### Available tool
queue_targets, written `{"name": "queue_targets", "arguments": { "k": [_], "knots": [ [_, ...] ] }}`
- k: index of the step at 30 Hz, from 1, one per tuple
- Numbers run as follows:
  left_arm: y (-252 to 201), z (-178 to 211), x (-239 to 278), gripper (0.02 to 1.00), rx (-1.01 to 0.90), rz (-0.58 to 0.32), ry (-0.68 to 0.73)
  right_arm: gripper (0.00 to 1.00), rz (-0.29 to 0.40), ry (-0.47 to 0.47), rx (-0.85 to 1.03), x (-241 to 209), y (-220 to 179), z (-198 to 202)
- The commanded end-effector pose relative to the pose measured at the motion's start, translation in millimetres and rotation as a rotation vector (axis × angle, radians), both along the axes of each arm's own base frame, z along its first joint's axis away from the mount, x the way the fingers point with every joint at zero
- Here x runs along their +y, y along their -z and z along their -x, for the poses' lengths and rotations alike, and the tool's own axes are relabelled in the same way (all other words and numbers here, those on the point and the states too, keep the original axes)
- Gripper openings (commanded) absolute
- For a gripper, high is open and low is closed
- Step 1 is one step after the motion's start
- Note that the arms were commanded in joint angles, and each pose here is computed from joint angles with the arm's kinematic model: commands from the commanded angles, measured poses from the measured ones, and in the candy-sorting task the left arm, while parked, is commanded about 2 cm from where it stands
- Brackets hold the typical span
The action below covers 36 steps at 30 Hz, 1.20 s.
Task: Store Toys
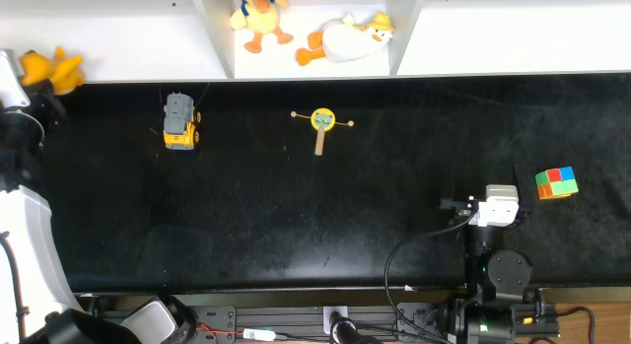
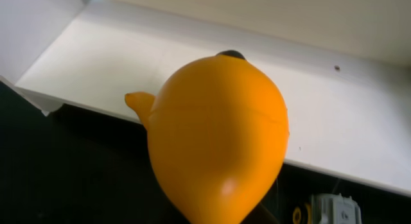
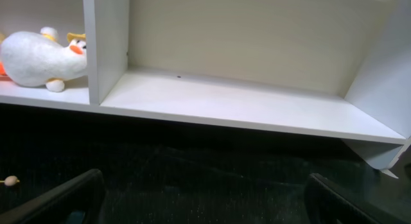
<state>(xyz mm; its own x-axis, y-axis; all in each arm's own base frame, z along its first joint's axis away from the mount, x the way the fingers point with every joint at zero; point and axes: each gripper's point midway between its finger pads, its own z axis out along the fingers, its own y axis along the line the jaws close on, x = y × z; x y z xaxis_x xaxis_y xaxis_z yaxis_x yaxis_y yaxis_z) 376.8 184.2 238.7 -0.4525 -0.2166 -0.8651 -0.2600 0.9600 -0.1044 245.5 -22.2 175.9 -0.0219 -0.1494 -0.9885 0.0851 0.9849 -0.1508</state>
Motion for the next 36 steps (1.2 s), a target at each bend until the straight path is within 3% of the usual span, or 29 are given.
{"name": "queue_targets", "arguments": {
  "k": [1, 11, 36],
  "knots": [
    [-4, -7, 12, 0.093, -0.021, 0.011, -0.061, 0.996, 0.003, 0.01, 0.003, -2, 4, 0],
    [13, -34, 24, 0.108, 0.037, 0.055, -0.051, 0.996, 0.003, 0.01, 0.003, -2, 4, 0],
    [47, -70, 16, 0.128, 0.082, 0.044, -0.02, 0.996, 0.003, 0.01, 0.003, -2, 4, 0]
  ]
}}
